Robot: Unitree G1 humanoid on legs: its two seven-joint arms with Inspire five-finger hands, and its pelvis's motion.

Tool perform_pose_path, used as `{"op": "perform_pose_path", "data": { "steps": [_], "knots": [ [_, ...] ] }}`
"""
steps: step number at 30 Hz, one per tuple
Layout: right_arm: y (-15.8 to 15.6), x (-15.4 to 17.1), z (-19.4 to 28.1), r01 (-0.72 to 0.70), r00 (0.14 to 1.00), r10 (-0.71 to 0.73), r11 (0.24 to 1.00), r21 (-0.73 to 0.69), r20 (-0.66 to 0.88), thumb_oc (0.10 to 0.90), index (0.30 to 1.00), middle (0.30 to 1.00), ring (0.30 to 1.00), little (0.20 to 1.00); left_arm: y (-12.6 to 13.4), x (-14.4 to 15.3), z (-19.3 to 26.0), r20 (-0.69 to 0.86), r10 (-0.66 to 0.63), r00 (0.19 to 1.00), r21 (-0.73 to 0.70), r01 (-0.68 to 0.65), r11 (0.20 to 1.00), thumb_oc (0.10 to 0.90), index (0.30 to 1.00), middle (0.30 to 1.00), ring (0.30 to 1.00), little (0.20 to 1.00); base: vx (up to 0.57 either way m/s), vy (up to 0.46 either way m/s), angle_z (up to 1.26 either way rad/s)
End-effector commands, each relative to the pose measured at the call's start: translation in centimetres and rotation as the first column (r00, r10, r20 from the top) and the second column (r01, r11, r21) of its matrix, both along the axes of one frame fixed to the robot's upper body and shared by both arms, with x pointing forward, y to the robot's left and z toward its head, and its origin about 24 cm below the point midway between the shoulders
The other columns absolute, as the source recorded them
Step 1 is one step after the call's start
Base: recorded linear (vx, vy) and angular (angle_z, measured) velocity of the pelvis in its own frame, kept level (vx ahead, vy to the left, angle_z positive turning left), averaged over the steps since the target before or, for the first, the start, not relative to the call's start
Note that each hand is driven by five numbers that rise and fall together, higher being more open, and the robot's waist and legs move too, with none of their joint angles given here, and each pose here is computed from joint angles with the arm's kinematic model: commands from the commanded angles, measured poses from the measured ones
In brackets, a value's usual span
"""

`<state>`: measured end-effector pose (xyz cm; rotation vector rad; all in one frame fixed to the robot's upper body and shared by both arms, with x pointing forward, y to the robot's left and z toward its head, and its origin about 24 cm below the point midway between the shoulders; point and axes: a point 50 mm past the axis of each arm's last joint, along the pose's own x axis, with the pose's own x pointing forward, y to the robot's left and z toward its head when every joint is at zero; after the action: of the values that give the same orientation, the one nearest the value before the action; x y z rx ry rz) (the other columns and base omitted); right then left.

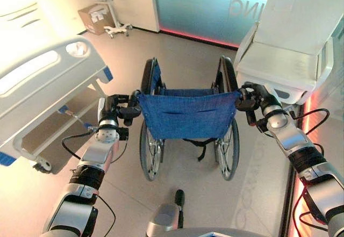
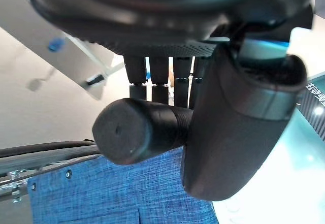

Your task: Push the wheelchair next to the bed

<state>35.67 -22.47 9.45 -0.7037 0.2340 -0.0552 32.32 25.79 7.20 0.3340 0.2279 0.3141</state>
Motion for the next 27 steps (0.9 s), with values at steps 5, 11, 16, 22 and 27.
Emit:
{"op": "perform_pose_path", "data": {
  "steps": [5, 11, 16, 22, 27],
  "knots": [
    [-1.8, -2.7, -3.9, 0.025, 0.995, -0.027, 1.0, -0.015, -0.101, 0.4, 0.3, 0.3, 0.3, 0.3, -0.4, -1.7, -3.8, -0.212, -0.105, 0.972, 0.171, 0.142, 0.975, 0.4, 0.3, 0.3, 0.3, 0.3, 0.48, 0.095, -0.12],
    [-1.2, -1.3, -1.7, 0.005, 0.999, -0.006, 0.999, -0.039, -0.031, 0.4, 0.3, 0.3, 0.3, 0.3, 0.0, -0.7, -2.7, -0.177, -0.106, 0.978, 0.182, 0.139, 0.973, 0.4, 0.3, 0.3, 0.3, 0.3, 0.38, -0.13, 0.01],
    [-1.5, -0.4, 0.6, 0.014, 1.0, -0.014, 0.997, -0.072, -0.003, 0.4, 0.3, 0.3, 0.3, 0.3, -0.3, 0.9, -1.0, -0.141, -0.116, 0.983, 0.163, 0.139, 0.977, 0.4, 0.3, 0.3, 0.3, 0.3, 0.47, -0.281, 0.68],
    [-1.8, -0.5, 0.7, -0.015, 0.998, 0.01, 0.997, -0.071, -0.061, 0.4, 0.3, 0.3, 0.3, 0.3, -0.8, -0.1, -2.7, -0.19, -0.081, 0.978, 0.134, 0.108, 0.985, 0.4, 0.3, 0.3, 0.3, 0.3, 0.45, -0.305, 0.47],
    [-3.0, -1.1, -0.1, -0.02, 0.997, 0.011, 0.994, -0.108, -0.078, 0.4, 0.3, 0.3, 0.3, 0.3, -1.4, -0.8, -3.9, -0.202, -0.094, 0.975, 0.111, 0.118, 0.987, 0.4, 0.3, 0.3, 0.3, 0.3, 0.38, -0.235, 0.33]
  ]
}}
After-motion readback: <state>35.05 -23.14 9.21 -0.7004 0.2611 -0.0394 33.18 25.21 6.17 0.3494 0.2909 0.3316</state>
